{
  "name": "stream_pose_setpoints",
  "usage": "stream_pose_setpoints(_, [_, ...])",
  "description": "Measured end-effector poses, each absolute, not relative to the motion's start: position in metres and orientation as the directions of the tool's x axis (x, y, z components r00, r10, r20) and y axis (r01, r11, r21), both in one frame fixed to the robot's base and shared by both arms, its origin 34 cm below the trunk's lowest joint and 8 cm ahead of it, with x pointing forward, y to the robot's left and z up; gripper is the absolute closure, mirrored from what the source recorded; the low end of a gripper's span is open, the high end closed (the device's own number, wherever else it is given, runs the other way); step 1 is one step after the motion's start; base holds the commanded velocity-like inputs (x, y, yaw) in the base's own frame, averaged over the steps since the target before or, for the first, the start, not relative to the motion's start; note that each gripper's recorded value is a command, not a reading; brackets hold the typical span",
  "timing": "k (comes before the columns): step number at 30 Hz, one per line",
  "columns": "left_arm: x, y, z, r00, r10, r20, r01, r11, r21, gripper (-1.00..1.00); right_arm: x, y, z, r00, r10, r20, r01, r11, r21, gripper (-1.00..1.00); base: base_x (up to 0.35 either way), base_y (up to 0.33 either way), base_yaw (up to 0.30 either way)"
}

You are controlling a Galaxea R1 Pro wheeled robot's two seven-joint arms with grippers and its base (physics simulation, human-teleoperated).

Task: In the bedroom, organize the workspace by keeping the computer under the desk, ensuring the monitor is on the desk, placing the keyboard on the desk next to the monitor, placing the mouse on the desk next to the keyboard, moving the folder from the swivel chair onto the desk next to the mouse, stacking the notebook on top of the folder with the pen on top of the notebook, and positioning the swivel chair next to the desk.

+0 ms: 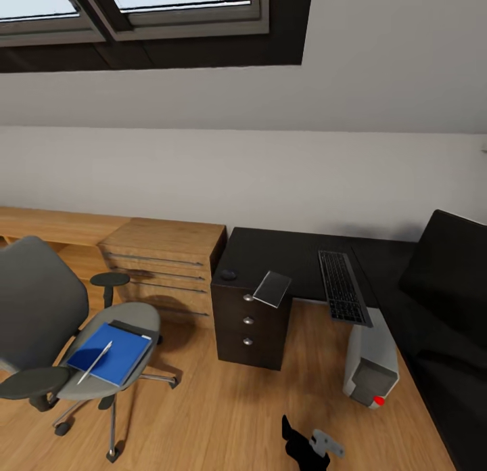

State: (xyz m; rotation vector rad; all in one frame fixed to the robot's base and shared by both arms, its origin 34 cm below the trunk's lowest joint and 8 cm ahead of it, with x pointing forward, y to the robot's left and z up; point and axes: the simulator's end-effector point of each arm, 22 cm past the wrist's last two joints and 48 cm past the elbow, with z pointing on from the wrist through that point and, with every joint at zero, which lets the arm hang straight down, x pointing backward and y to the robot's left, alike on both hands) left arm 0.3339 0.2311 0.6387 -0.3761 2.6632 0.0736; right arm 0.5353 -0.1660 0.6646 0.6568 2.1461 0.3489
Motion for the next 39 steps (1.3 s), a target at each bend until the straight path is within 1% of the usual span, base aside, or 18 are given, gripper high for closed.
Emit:
stream_pose_setpoints(8, [0.319, 0.220, 0.640, -0.876, -0.258, -0.407, -0.277, 0.961, -0.013, -1.00, 0.530, -0.164, 0.672, -0.517, 0.550, -0.656, 0.319, 0.835, 0.449, -1.00, 0.000, 0.000, -0.028])
stream_pose_setpoints(21, [0.297, 0.208, 0.644, -0.895, -0.262, -0.361, -0.277, 0.961, -0.010, -1.00, 0.526, -0.160, 0.687, -0.536, 0.515, -0.670, 0.280, 0.856, 0.434, -1.00, 0.000, 0.000, -0.147])
stream_pose_setpoints(30, [0.293, 0.215, 0.633, -0.917, -0.244, -0.316, -0.267, 0.963, 0.032, -1.00, 0.524, -0.153, 0.697, -0.553, 0.479, -0.682, 0.237, 0.875, 0.422, -1.00, 0.000, 0.000, -0.239])
stream_pose_setpoints(34, [0.290, 0.214, 0.627, -0.929, -0.237, -0.284, -0.261, 0.964, 0.049, -1.00, 0.523, -0.150, 0.701, -0.562, 0.459, -0.688, 0.214, 0.884, 0.415, -1.00, 0.000, 0.000, -0.089])
stream_pose_setpoints(39, [0.289, 0.216, 0.629, -0.931, -0.234, -0.281, -0.259, 0.964, 0.058, -1.00, 0.521, -0.147, 0.706, -0.566, 0.450, -0.691, 0.202, 0.888, 0.413, -1.00, 0.000, 0.000, -0.019])
